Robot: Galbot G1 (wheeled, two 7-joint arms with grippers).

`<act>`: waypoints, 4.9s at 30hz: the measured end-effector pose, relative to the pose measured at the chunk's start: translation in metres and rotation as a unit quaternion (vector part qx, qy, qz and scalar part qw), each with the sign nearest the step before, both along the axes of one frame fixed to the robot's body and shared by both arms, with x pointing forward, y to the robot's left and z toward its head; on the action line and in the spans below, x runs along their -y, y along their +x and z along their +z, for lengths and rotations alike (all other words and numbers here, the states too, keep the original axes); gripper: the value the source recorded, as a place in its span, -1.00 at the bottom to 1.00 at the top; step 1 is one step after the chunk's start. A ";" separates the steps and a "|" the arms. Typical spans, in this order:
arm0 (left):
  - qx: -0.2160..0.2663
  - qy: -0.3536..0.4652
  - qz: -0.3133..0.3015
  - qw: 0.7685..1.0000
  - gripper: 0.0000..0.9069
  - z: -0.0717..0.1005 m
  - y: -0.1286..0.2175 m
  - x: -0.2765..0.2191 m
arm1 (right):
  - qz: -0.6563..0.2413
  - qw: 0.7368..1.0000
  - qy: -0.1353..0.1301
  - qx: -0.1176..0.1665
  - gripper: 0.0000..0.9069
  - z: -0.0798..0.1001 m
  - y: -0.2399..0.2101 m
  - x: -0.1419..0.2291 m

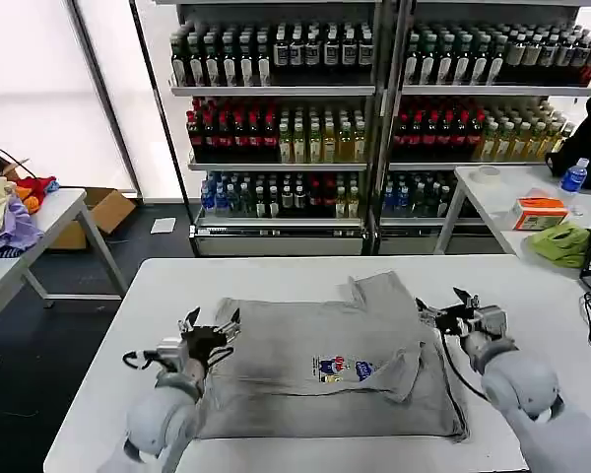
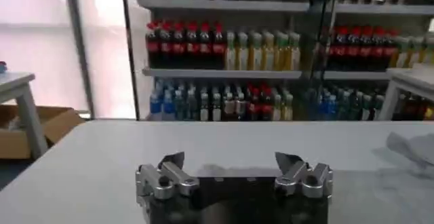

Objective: Fold and organize the clothes.

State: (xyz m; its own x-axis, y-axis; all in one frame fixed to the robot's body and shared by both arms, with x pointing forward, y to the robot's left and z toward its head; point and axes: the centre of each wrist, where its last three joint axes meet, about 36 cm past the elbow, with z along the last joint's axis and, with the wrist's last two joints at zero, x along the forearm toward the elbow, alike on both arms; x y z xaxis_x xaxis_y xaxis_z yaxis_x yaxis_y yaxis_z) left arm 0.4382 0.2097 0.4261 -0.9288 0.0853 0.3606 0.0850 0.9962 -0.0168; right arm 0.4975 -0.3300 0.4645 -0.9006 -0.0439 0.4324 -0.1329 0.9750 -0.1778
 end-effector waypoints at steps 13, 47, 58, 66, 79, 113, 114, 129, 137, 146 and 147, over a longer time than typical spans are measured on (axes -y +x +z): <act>-0.034 0.030 -0.014 0.999 1.00 -0.008 0.085 0.002 | 0.005 1.000 0.020 -0.017 1.00 -0.006 0.090 -0.025; -0.076 0.041 -0.021 0.996 -0.96 -0.030 0.104 -0.008 | -0.019 0.996 0.054 -0.070 1.00 -0.061 0.126 -0.059; -0.091 0.038 -0.030 0.995 -0.98 -0.044 0.092 -0.006 | -0.025 0.994 0.064 -0.083 -1.00 -0.075 0.118 -0.065; -0.099 0.036 -0.036 0.994 -0.98 -0.053 0.083 -0.004 | -0.031 0.993 0.067 -0.088 -1.00 -0.081 0.112 -0.069; -0.095 0.018 -0.032 0.995 -0.98 -0.057 0.081 -0.002 | -0.037 0.992 0.089 -0.084 -1.00 -0.085 0.102 -0.070; -0.001 -0.016 -0.034 0.999 -1.00 -0.032 0.050 -0.022 | -0.016 0.993 0.116 0.010 -1.00 -0.025 0.045 -0.063; 0.000 -0.015 -0.034 0.999 -1.00 -0.031 0.048 -0.023 | -0.017 0.993 0.115 0.012 -1.00 -0.024 0.042 -0.063; 0.002 -0.001 -0.039 0.999 -1.00 -0.025 0.016 -0.032 | -0.022 0.993 0.112 0.015 -1.00 -0.027 -0.023 -0.069; 0.000 0.005 -0.047 0.999 -1.00 -0.027 -0.003 -0.033 | -0.038 0.992 0.116 0.011 -1.00 -0.032 -0.063 -0.064; -0.005 0.005 -0.058 0.998 -0.98 -0.028 -0.023 -0.031 | -0.063 0.991 0.113 0.017 -1.00 -0.025 -0.095 -0.040; -0.006 0.006 -0.058 0.998 -0.98 -0.028 -0.025 -0.031 | -0.065 0.991 0.112 0.018 -1.00 -0.024 -0.099 -0.038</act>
State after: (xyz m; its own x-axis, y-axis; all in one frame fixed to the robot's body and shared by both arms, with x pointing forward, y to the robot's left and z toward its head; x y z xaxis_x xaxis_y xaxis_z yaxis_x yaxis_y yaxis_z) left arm 0.4136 0.2410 0.3980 -0.9086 0.1888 0.3726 0.2006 0.9796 -0.0073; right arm 0.3985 -0.2919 0.4403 -0.9196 -0.0173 0.3924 -0.0003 0.9991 0.0433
